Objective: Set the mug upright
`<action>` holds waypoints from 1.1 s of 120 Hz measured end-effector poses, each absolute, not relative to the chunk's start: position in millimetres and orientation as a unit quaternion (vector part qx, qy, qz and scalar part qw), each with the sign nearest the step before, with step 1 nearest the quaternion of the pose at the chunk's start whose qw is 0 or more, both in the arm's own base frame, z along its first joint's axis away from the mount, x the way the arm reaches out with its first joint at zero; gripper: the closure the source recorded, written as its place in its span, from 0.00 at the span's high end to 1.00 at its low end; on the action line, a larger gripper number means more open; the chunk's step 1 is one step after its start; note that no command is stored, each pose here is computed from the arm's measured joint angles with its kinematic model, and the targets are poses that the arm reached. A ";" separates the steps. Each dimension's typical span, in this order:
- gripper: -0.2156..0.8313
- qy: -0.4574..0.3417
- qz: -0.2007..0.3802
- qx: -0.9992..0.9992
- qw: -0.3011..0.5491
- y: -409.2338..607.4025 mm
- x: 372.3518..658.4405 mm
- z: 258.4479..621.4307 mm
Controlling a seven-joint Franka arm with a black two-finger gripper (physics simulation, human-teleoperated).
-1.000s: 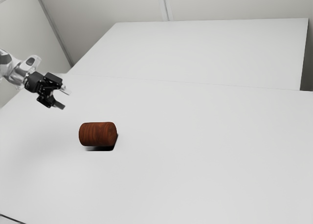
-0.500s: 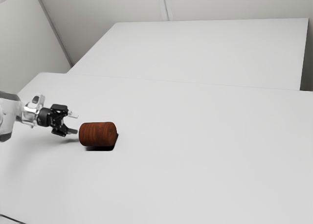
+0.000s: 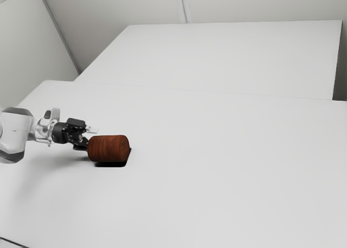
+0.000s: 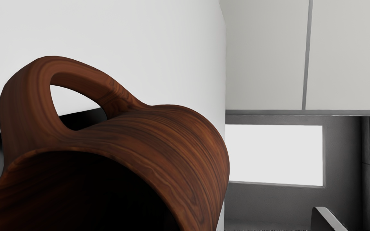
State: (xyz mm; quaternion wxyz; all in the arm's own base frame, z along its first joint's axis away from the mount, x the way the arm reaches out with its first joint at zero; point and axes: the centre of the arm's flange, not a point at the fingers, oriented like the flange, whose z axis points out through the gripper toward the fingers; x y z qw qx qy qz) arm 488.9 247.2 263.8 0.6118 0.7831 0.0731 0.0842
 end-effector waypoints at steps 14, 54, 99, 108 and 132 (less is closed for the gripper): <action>0.27 0.065 0.090 0.783 0.611 247.7 488.3 265.3; 0.08 0.039 0.104 0.783 0.612 240.9 492.3 277.1; 0.05 -0.112 0.086 0.857 0.495 155.6 514.5 417.0; 0.05 -0.147 0.059 0.899 0.408 144.3 522.8 441.7; 0.04 -0.226 -0.009 0.958 0.174 86.7 550.8 469.2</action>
